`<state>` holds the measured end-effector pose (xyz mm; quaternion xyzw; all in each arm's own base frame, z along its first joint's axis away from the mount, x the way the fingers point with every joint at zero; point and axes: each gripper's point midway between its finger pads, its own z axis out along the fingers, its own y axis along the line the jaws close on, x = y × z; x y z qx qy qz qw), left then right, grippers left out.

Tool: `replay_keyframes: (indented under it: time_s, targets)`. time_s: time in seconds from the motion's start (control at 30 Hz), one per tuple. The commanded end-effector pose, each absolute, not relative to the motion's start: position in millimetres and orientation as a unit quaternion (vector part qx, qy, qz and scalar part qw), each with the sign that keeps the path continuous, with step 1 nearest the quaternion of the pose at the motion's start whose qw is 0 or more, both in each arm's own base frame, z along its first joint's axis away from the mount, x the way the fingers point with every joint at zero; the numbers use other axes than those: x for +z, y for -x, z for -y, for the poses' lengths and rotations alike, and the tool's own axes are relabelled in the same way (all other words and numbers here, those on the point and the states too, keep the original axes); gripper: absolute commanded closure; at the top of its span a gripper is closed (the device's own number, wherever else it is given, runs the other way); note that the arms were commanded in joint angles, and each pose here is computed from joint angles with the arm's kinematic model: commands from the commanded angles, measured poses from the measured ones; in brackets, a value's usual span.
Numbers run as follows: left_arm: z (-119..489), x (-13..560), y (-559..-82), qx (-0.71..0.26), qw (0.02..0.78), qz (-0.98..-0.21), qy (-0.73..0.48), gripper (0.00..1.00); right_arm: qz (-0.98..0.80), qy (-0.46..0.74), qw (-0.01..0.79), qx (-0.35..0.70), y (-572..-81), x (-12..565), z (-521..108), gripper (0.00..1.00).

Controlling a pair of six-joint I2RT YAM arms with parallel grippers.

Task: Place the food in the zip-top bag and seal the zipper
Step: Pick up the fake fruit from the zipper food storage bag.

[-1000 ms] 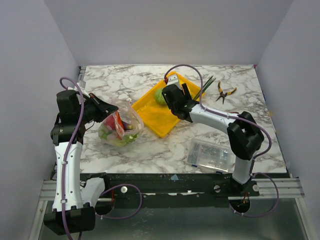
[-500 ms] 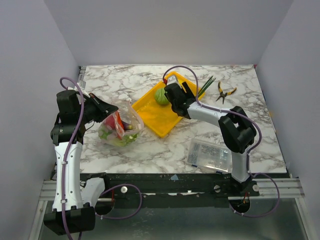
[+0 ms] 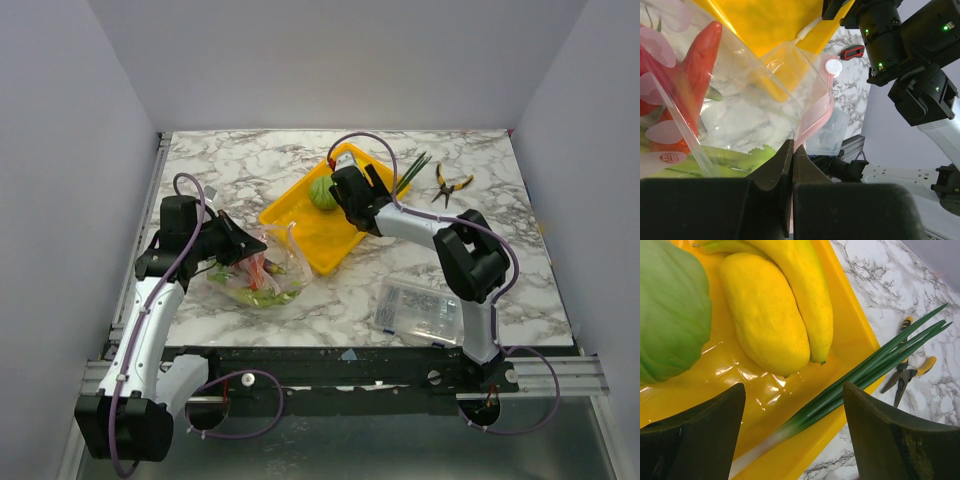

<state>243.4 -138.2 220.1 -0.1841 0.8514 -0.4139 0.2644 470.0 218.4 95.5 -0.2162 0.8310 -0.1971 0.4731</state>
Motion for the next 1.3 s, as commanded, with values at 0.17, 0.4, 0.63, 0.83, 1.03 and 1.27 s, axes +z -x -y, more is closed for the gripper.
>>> replay_keyframes:
  time_s: [0.17, 0.4, 0.63, 0.83, 1.03, 1.27]
  targets:
    - [139.5, 226.0, -241.1, -0.414, 0.289, -0.846, 0.169, 1.0, -0.826, 0.227, 0.493, -0.153, -489.4, 91.8, -237.9, 0.19]
    - [136.8, 229.8, -237.8, -0.405, 0.298, -0.849, 0.162, 1.0, -0.816, 0.246, 0.492, -0.177, -503.7, 78.5, -240.2, 0.16]
    - [130.1, 245.3, -237.2, -0.388, 0.325, -0.848, 0.157, 1.0, -0.806, 0.247, 0.495, -0.212, -515.7, 67.5, -230.1, 0.16]
    - [130.1, 243.4, -236.9, -0.387, 0.321, -0.85, 0.159, 1.0, -0.797, 0.248, 0.498, -0.236, -521.5, 53.5, -225.7, 0.16]
    - [129.1, 245.8, -237.8, -0.384, 0.323, -0.85, 0.159, 1.0, -0.792, 0.235, 0.505, -0.25, -523.8, 44.8, -221.0, 0.27]
    - [128.1, 248.0, -238.8, -0.381, 0.326, -0.85, 0.161, 1.0, -0.798, 0.234, 0.518, -0.2, -517.3, 55.2, -231.9, 0.49]
